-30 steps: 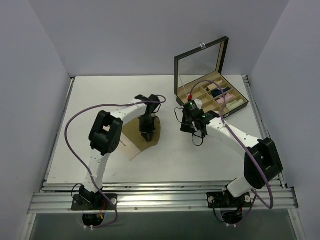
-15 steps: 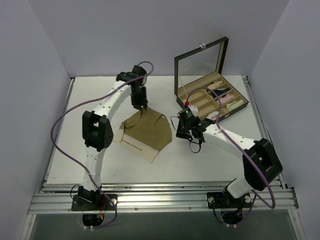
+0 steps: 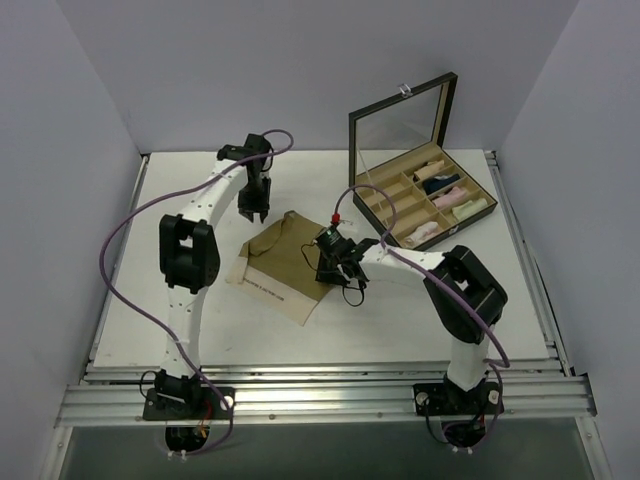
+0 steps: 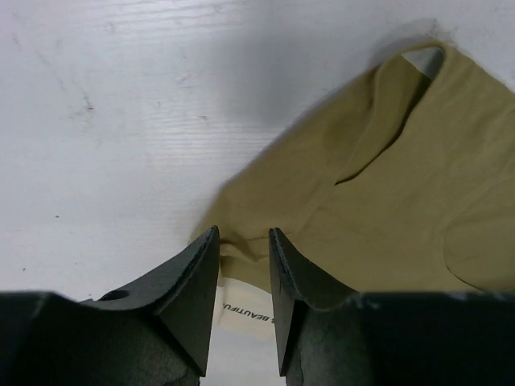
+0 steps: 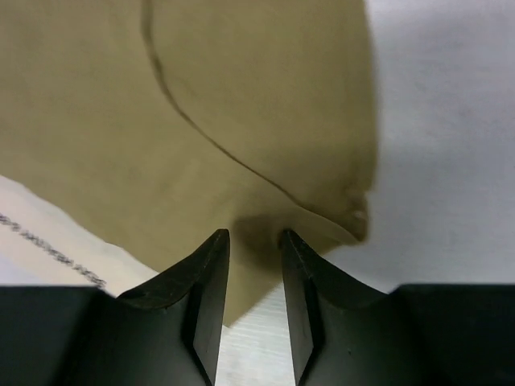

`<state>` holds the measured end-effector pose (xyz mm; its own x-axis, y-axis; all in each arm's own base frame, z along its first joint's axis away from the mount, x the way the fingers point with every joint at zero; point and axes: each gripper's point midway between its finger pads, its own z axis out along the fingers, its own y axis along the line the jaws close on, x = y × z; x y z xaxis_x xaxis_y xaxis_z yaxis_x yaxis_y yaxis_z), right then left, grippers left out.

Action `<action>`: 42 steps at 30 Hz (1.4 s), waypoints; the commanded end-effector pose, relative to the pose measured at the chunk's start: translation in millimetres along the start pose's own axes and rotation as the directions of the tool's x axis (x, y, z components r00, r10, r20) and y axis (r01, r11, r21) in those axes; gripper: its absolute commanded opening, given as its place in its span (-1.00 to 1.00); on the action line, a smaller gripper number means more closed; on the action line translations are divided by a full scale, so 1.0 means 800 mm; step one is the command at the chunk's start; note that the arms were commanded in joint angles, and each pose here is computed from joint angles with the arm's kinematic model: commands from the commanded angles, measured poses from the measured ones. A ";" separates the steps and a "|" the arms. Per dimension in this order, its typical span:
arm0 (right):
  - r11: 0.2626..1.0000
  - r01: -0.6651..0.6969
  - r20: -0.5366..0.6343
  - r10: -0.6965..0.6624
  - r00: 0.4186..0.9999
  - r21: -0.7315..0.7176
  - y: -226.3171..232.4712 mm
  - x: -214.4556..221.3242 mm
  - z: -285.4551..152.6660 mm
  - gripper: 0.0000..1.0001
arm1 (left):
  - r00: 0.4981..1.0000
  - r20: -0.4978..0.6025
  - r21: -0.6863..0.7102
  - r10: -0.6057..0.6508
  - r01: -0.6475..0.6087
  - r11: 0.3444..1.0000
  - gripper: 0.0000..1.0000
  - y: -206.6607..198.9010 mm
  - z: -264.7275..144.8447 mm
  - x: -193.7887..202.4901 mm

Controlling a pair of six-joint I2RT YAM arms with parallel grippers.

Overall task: Roll the underwear
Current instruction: Flatten the underwear

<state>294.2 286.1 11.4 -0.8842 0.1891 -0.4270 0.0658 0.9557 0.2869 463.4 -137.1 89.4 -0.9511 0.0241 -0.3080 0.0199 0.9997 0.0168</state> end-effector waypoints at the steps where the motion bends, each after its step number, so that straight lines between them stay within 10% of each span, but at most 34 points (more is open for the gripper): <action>1: 0.999 -0.002 0.015 0.001 1.000 0.051 -0.001 -0.003 0.018 -0.46 | 0.996 -0.011 0.054 0.090 -0.089 0.995 -0.24 -0.023 0.013 0.007; 8: 0.986 0.051 -0.027 -0.048 0.998 0.157 -0.045 0.010 0.032 -1.00 | 0.982 -0.031 -0.072 0.184 -0.186 0.980 -0.30 -0.039 0.019 0.042; 20: 0.941 0.133 -0.088 -0.110 0.990 0.312 -0.170 -0.002 -0.005 -1.00 | 0.982 -0.026 -0.120 0.189 -0.191 0.974 -0.29 -0.049 -0.017 0.054; 42: 0.957 0.101 -0.071 -0.085 0.994 0.271 -0.178 -0.001 -0.027 -1.00 | 0.883 0.032 0.051 0.467 -0.469 0.882 -0.28 -0.168 -0.007 0.108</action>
<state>308.6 171.0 5.4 -0.8657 0.1189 -0.4863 0.0867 0.9923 0.0882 362.7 -266.1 48.9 -0.8415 0.4967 -0.2125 0.4819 0.8679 0.1200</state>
